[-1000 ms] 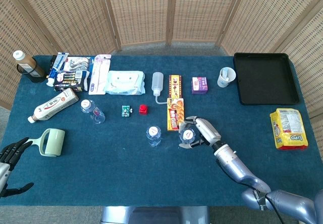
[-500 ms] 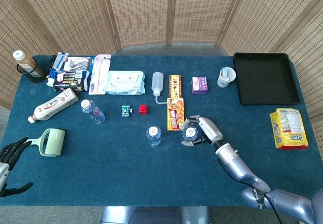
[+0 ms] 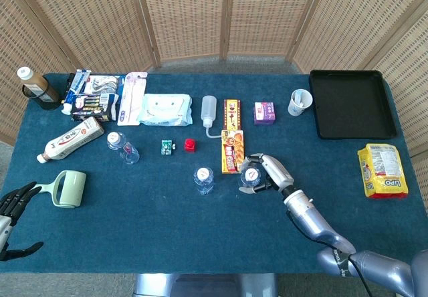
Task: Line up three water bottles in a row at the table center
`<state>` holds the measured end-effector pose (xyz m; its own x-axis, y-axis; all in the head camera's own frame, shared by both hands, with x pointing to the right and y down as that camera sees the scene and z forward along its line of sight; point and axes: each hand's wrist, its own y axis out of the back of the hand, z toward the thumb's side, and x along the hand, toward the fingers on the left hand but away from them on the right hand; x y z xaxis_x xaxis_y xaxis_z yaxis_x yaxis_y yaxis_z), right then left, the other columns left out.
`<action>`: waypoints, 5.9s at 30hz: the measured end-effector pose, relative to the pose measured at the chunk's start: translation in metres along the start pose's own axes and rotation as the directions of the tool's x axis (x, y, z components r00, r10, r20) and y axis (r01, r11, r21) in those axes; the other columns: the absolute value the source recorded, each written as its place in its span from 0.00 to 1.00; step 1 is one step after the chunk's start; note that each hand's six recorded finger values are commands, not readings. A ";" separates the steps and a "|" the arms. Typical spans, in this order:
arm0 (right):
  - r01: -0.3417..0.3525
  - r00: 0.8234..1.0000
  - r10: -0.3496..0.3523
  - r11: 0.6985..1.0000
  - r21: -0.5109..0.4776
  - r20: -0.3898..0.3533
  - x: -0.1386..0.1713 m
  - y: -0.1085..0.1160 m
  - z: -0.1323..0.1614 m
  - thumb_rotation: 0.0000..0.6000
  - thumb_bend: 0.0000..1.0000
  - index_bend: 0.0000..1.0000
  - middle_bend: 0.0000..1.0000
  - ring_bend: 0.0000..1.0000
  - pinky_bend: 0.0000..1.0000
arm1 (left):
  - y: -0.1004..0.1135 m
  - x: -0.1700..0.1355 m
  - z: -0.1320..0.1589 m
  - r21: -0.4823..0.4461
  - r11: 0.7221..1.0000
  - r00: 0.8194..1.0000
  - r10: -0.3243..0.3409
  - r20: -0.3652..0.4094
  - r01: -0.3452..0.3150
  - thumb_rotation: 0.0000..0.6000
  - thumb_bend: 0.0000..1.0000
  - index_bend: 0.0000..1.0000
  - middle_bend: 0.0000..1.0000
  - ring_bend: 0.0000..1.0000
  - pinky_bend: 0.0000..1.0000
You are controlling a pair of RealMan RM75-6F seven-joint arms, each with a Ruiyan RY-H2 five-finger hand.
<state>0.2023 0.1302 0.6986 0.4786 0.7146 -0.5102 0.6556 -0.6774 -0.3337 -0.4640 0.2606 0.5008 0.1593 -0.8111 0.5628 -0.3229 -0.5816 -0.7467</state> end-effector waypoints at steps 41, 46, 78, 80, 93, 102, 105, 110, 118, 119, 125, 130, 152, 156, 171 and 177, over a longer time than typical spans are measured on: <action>-0.009 0.997 0.012 0.999 0.033 -0.077 0.017 0.013 0.022 1.00 0.09 0.04 0.07 0.08 0.16 | 0.001 -0.003 0.001 -0.005 1.000 1.000 0.003 0.011 -0.003 1.00 0.02 0.00 0.00 0.00 0.00; 0.014 0.996 -0.010 0.999 0.042 -0.088 0.026 0.024 0.026 1.00 0.06 0.04 0.06 0.07 0.14 | 0.001 -0.003 0.001 -0.003 1.000 1.000 -0.001 0.017 0.001 1.00 0.02 0.00 0.00 0.00 0.00; 0.314 0.942 -0.332 0.805 0.503 -0.058 0.186 0.144 -0.007 1.00 0.02 0.09 0.12 0.11 0.13 | 0.036 0.053 -0.005 -0.048 0.991 0.981 0.128 0.145 -0.122 1.00 0.02 0.00 0.00 0.00 0.00; 0.326 0.932 -0.361 0.778 0.537 -0.043 0.202 0.146 -0.008 1.00 0.02 0.09 0.12 0.11 0.13 | 0.035 0.062 -0.004 -0.060 0.991 0.979 0.128 0.160 -0.120 1.00 0.02 0.00 0.00 0.00 0.00; 0.341 0.882 -0.471 0.655 0.674 0.012 0.256 0.154 -0.009 1.00 0.02 0.10 0.12 0.11 0.11 | 0.005 0.155 -0.022 -0.244 0.969 0.991 0.072 0.110 -0.043 1.00 0.02 0.00 0.00 0.00 0.00; 0.333 0.879 -0.475 0.668 0.665 0.037 0.260 0.154 -0.012 1.00 0.02 0.11 0.12 0.11 0.10 | -0.024 0.207 -0.019 -0.281 0.960 0.997 0.023 0.072 -0.002 1.00 0.02 0.00 0.00 0.00 0.00; 0.335 0.883 -0.467 0.679 0.653 0.032 0.260 0.154 -0.011 1.00 0.02 0.11 0.12 0.11 0.10 | -0.036 0.221 -0.017 -0.288 0.957 0.998 0.003 0.062 0.015 1.00 0.02 0.00 0.00 0.00 0.00; 0.337 0.888 -0.458 0.685 0.646 0.022 0.259 0.154 -0.008 1.00 0.02 0.11 0.12 0.11 0.10 | -0.061 0.242 -0.007 -0.321 0.946 0.998 -0.019 0.061 0.037 1.00 0.02 0.00 0.00 0.00 0.00; 0.345 0.890 -0.456 0.689 0.637 0.011 0.260 0.154 -0.006 1.00 0.02 0.11 0.12 0.11 0.10 | -0.091 0.265 0.012 -0.397 0.915 0.996 -0.053 0.065 0.075 1.00 0.02 0.00 0.00 0.00 0.00; 0.345 0.890 -0.455 0.689 0.637 0.010 0.260 0.154 -0.006 1.00 0.02 0.11 0.12 0.11 0.10 | -0.094 0.267 0.016 -0.405 0.911 0.996 -0.055 0.070 0.079 1.00 0.02 0.00 0.00 0.00 0.00; 0.349 0.891 -0.454 0.693 0.630 0.005 0.260 0.155 -0.005 1.00 0.02 0.11 0.12 0.11 0.10 | -0.101 0.274 0.023 -0.433 0.898 0.996 -0.051 0.072 0.078 1.00 0.04 0.00 0.00 0.00 0.00; 0.359 0.890 -0.456 0.698 0.620 -0.001 0.261 0.156 -0.004 1.00 0.02 0.11 0.13 0.11 0.10 | -0.107 0.279 0.025 -0.449 0.890 0.997 -0.050 0.061 0.072 1.00 0.17 0.00 0.00 0.00 0.14; 0.364 0.894 -0.449 0.711 0.602 -0.010 0.261 0.155 -0.002 1.00 0.02 0.11 0.13 0.11 0.10 | -0.106 0.278 0.036 -0.485 0.874 0.996 0.062 0.066 -0.022 1.00 0.32 0.37 0.31 0.25 0.44; 0.363 0.894 -0.448 0.711 0.602 -0.010 0.261 0.155 -0.002 1.00 0.02 0.11 0.13 0.11 0.10 | -0.098 0.271 0.045 -0.484 0.875 0.992 0.062 0.110 -0.001 1.00 0.32 0.37 0.32 0.26 0.44; 0.374 0.892 -0.451 0.712 0.594 -0.021 0.263 0.156 0.001 1.00 0.02 0.11 0.13 0.11 0.10 | -0.093 0.241 0.104 -0.407 0.886 0.952 -0.109 0.287 0.224 1.00 0.30 0.38 0.33 0.28 0.43; 0.380 0.889 -0.457 0.711 0.591 -0.021 0.264 0.158 0.001 1.00 0.02 0.11 0.13 0.11 0.10 | -0.101 0.243 0.126 -0.332 0.905 0.935 -0.157 0.318 0.265 1.00 0.30 0.38 0.33 0.28 0.43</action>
<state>0.4320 0.2113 0.5106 0.1379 0.9487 -0.2844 0.3031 -0.3138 -0.8998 -0.2752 0.1145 0.6687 0.4964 -0.6869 0.5308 -0.5596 -0.7207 -0.4093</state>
